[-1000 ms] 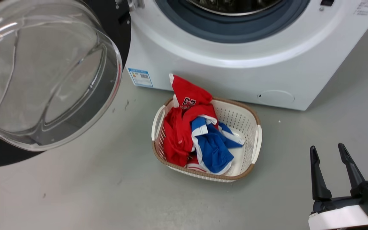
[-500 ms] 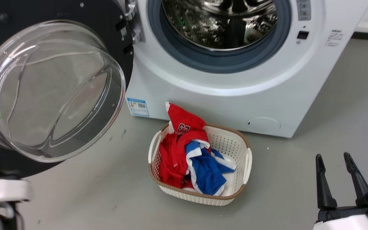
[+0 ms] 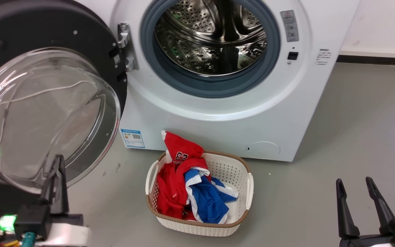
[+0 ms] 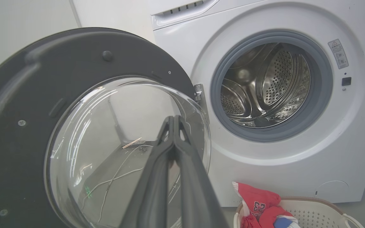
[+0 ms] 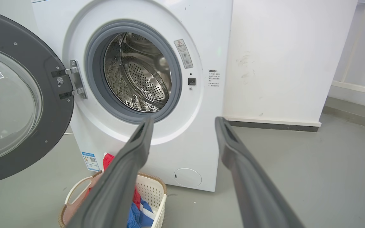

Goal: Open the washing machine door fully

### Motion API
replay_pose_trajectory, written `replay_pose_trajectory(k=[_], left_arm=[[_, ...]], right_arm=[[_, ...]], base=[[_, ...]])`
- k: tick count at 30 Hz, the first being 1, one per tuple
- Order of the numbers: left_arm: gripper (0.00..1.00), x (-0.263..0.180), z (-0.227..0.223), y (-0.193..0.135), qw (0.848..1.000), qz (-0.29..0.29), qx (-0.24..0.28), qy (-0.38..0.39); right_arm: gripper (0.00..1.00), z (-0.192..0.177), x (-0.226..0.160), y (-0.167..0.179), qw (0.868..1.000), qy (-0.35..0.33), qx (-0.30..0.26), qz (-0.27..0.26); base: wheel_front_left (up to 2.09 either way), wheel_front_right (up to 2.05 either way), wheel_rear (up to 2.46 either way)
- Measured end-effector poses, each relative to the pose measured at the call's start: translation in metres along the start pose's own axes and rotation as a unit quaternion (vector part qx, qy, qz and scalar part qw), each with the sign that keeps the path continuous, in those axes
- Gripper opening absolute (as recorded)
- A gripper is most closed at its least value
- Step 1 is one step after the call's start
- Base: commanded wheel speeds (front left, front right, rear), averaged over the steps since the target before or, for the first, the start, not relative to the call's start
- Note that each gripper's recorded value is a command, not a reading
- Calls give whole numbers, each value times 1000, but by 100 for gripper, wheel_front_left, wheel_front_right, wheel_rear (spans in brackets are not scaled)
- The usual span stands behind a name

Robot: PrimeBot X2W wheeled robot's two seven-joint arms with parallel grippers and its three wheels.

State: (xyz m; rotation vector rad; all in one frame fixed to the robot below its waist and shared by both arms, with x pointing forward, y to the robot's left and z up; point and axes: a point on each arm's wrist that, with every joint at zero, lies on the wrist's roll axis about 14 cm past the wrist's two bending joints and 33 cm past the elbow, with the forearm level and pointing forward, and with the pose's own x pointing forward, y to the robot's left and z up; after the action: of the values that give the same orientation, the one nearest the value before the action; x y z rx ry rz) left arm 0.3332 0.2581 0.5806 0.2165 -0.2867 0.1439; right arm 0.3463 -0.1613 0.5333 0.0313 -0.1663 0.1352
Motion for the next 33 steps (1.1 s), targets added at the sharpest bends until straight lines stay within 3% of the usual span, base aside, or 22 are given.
replay_pose_trajectory(k=[16, 17, 18, 19, 20, 33], left_arm=[[0, -23, -31, -75, 992, -79, -73, 60], [4, -23, -32, -76, 992, -78, -76, 61], [33, -24, -33, -77, 992, -76, -80, 65], [78, -25, -36, -76, 991, -73, -83, 69], [100, -25, -37, -76, 991, -72, -83, 71], [100, -31, -47, -87, 988, -75, -104, 91]], right_arm=[[100, -3, -24, -17, 999, 10, 11, -33], [100, -4, -25, -17, 999, 11, 11, -34], [100, -4, -25, -17, 999, 11, 12, -35], [100, -4, -26, -17, 999, 11, 12, -35], [100, -4, -26, -18, 999, 11, 12, -36], [100, -4, -27, -20, 999, 11, 15, -40]], base=[[0, 0, 0], [0, 0, 0], [0, 0, 0], [0, 0, 0], [0, 0, 0], [0, 0, 0]])
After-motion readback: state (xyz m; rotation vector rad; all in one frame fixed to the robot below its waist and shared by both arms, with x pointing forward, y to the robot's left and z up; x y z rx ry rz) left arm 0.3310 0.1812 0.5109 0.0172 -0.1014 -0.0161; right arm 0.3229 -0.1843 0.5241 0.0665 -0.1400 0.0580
